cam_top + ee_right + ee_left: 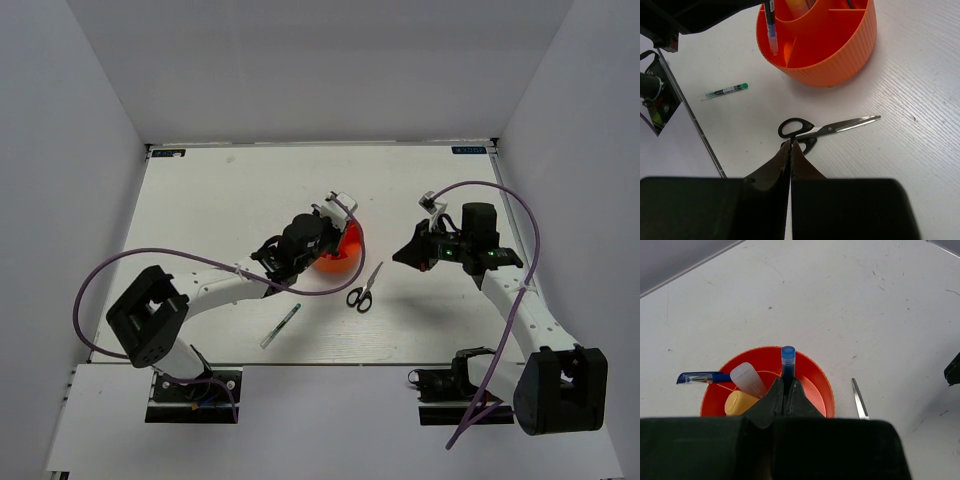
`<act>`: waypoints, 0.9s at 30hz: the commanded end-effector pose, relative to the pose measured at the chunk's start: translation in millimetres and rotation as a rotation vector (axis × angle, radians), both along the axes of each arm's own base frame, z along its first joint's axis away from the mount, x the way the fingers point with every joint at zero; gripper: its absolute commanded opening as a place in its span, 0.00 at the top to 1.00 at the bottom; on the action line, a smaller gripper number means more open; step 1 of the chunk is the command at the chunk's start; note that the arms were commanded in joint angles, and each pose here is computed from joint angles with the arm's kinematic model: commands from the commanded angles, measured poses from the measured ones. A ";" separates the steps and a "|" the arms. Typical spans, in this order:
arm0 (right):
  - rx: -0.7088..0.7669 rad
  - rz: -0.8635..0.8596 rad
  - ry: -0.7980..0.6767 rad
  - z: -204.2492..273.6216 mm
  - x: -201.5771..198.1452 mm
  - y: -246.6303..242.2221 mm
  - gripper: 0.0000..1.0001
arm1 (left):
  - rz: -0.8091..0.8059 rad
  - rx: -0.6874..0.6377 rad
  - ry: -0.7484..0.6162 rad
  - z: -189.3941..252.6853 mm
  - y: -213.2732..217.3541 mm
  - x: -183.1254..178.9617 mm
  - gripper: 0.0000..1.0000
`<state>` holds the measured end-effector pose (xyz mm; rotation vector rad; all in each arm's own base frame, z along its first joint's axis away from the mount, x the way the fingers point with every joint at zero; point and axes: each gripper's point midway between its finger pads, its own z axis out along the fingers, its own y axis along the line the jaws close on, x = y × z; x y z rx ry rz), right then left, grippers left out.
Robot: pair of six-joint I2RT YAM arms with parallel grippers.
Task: Sort the stationery into containers
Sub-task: Place the pen in the storage box, then pick up the pen from the center of the board.
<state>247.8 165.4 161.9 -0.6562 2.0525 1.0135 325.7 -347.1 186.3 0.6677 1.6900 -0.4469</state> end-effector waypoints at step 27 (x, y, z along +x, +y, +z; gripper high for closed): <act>-0.031 -0.043 0.051 -1.3 10.0 -9.1 0.77 | 0.080 0.474 0.400 -47.6 114.0 -127.3 0.56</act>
